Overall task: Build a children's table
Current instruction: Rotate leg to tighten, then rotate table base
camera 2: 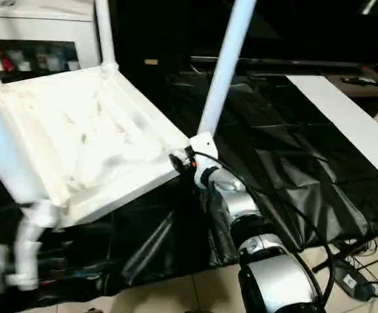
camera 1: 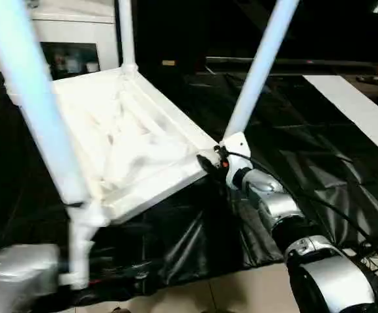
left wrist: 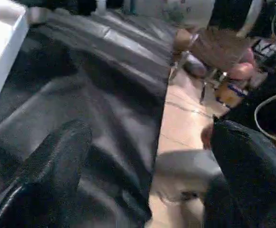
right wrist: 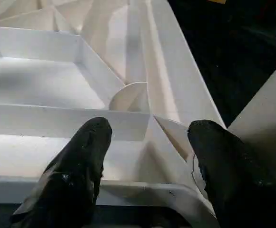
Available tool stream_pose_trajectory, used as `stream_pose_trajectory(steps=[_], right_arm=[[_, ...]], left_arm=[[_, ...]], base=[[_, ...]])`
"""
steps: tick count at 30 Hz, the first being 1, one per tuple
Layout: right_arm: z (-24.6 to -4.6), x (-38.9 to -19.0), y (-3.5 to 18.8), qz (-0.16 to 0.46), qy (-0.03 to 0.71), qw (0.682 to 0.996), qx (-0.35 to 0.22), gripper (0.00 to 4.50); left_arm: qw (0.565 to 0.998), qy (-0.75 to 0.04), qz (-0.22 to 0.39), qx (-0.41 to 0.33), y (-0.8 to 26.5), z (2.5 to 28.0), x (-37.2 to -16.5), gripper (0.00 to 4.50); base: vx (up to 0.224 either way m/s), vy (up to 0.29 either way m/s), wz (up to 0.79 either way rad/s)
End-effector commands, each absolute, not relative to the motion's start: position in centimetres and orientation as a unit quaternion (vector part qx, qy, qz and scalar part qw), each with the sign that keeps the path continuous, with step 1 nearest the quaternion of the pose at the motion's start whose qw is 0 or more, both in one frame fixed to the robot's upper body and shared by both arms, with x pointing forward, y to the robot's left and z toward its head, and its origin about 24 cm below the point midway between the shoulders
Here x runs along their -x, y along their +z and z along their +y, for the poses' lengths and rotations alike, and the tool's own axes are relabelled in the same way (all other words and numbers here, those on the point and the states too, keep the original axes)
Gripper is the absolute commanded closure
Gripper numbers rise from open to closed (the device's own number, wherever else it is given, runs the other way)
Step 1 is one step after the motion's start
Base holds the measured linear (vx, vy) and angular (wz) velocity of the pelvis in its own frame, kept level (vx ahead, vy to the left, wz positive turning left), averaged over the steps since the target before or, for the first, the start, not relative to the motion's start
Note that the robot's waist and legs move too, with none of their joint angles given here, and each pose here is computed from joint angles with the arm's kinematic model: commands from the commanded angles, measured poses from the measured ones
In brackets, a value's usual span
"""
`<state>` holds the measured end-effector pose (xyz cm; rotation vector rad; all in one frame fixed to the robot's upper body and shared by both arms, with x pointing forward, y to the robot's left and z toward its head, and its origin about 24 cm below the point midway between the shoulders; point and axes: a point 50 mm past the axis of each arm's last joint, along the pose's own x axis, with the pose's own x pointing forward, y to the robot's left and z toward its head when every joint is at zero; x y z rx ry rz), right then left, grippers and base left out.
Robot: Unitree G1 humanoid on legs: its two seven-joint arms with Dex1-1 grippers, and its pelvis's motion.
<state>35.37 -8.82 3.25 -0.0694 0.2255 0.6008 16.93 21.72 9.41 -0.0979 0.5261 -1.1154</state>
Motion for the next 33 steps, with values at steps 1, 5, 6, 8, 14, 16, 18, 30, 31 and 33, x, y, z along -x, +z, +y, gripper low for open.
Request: stream_pose_trajectory(steps=[1,5,6,8,14,16,18,30,31,33], right_arm=[[-10.3,-35.5,3.1,0.112,0.276,0.954,0.037,1.46],[-11.4,-35.3,2.6,0.114,0.264,0.957,0.034,1.46],[-11.5,-35.3,2.6,0.114,0.262,0.958,0.033,1.46],[-11.7,-35.2,2.6,0.114,0.26,0.958,0.032,1.46],[-12.2,-34.8,2.6,0.102,0.265,0.959,0.018,1.46],[-12.4,-34.4,2.4,0.102,0.272,0.957,0.017,1.46],[-12.7,-34.0,2.0,0.106,0.273,0.956,0.019,1.46],[-14.1,-33.0,0.3,0.152,0.208,0.966,0.023,1.46],[-14.0,-33.1,0.3,0.154,0.209,0.966,0.024,1.46],[-13.5,-33.4,0.3,0.156,0.221,0.962,0.032,1.46]], left_arm=[[0.821,-0.509,0.252,0.052,9.8,23.0,-16.9,0.01],[0.829,-0.472,0.299,0.037,11.0,27.6,-15.5,0.01],[0.829,-0.467,0.305,0.032,11.2,28.2,-15.3,0.01],[0.83,-0.46,0.313,0.027,11.4,28.9,-15.1,0.01],[0.876,-0.385,0.288,-0.018,13.2,33.0,-15.7,0.01],[0.889,-0.377,0.257,-0.034,14.0,33.5,-16.6,0.01],[0.895,-0.388,0.218,-0.041,14.6,33.0,-17.7,0.01],[0.838,-0.541,0.052,0.059,15.5,23.8,-22.6,0.01],[0.83,-0.552,0.045,0.066,15.4,22.7,-23.1,0.01],[0.812,-0.579,0.049,0.059,14.8,20.3,-23.6,0.01]], base=[[0.0,0.0,0.0],[0.0,0.0,0.0],[0.0,0.0,0.0],[0.0,0.0,0.0],[0.0,0.0,0.0],[0.0,0.0,0.0],[0.0,0.0,0.0],[0.0,0.0,0.0],[0.0,0.0,0.0],[0.0,0.0,0.0]])
